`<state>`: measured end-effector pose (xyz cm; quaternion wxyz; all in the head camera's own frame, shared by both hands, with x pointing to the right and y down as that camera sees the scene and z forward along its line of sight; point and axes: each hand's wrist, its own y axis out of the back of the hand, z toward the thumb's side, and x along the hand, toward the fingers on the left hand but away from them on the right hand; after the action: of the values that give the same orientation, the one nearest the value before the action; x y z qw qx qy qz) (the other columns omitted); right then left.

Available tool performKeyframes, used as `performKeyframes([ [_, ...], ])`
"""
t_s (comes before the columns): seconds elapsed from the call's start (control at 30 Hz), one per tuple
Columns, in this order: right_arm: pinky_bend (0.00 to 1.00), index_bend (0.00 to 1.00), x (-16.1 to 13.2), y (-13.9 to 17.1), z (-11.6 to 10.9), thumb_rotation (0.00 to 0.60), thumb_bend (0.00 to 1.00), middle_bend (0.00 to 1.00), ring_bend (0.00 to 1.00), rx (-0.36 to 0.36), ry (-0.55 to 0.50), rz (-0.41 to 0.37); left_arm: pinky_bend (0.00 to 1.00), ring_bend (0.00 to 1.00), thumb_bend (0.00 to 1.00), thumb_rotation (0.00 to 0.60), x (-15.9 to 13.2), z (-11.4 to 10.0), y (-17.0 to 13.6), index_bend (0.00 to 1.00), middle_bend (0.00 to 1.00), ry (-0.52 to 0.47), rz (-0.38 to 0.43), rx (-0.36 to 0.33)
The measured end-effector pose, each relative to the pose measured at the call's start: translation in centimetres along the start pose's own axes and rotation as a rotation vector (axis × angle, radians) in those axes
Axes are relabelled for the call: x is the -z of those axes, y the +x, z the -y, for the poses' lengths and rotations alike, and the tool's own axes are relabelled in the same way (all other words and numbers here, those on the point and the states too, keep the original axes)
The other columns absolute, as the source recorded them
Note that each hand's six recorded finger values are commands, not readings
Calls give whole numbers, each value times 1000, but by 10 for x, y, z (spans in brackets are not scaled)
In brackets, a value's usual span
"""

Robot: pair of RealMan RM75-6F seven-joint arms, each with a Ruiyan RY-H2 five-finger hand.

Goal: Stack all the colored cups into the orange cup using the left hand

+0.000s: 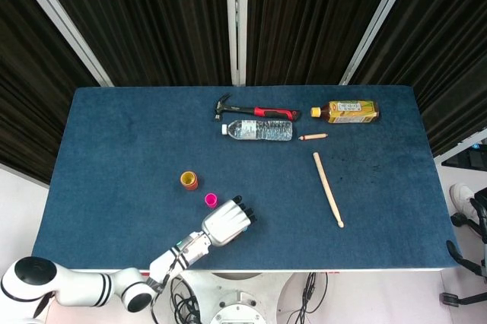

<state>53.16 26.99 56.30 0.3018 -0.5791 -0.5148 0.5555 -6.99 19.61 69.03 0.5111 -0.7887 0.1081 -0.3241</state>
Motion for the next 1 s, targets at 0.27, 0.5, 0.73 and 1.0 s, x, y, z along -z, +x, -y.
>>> performKeyframes([
  [0.27,0,0,-2,-1,0,600,214,0,0,1,0,-5,360,523,318,600,8,-38,-13,506,480,63,-18,-84],
  [0.5,0,0,-9,-1,-3,600,213,0,0,12,-3,-24,360,523,318,600,49,-73,-33,506,481,160,-125,-121],
  [0.73,0,0,-21,-1,-8,600,214,0,0,25,-2,-61,360,523,318,600,99,-67,-43,505,478,162,-272,-32],
  [1.0,0,0,-19,-2,-6,600,214,0,0,15,2,-50,360,523,317,600,132,-54,-50,504,478,165,-358,52],
])
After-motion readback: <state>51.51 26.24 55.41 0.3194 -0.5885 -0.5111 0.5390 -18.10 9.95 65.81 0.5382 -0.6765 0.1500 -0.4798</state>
